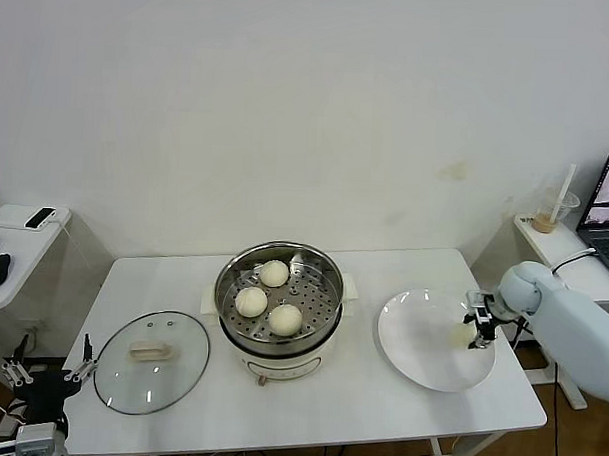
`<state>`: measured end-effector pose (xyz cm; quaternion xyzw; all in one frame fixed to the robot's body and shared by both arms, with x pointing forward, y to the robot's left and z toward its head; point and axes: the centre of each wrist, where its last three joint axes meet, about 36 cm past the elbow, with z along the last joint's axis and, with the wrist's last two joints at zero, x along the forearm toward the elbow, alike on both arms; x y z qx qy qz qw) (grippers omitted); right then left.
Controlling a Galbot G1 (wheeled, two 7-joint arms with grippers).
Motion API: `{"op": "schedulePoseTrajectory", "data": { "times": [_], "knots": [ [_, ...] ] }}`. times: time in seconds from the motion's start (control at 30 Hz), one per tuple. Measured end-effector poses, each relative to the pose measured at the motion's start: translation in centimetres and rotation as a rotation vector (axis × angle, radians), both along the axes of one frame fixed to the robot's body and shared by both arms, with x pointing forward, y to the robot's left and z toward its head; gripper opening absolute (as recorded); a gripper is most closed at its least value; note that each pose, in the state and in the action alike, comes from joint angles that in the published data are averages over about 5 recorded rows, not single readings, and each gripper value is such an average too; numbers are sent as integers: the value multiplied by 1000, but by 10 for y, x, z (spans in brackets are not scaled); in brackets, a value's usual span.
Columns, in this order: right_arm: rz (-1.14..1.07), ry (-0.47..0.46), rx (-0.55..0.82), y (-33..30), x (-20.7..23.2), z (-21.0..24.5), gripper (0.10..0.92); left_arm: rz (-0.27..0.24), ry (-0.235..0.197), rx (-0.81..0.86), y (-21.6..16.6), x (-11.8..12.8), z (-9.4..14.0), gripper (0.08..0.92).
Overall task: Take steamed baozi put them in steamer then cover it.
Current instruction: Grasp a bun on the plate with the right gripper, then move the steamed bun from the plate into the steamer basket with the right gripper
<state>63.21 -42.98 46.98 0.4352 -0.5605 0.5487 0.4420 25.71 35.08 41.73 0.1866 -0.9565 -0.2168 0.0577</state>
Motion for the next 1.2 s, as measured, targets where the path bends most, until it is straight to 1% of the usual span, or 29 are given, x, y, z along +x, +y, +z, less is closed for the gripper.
{"op": "schedulePoseTrajectory", "data": {
  "times": [0.13,0.33,0.6,0.77,0.97,1.2],
  "knots": [
    [10,-18,0,3,5,25,601,-5,-5,-1,-1,1,1,823],
    [48,-83,23,27,15,80,610,-13,-10,-1,-3,3,2,823],
    [157,-183,96,101,25,162,615,-23,-15,7,-2,7,4,823],
    [232,-218,151,158,21,200,619,-23,-13,7,-1,7,3,823],
    [286,-211,209,221,13,214,619,-22,-17,7,-1,8,4,823],
    [316,-174,238,282,7,203,619,-17,-24,8,0,7,7,823]
  ]
}}
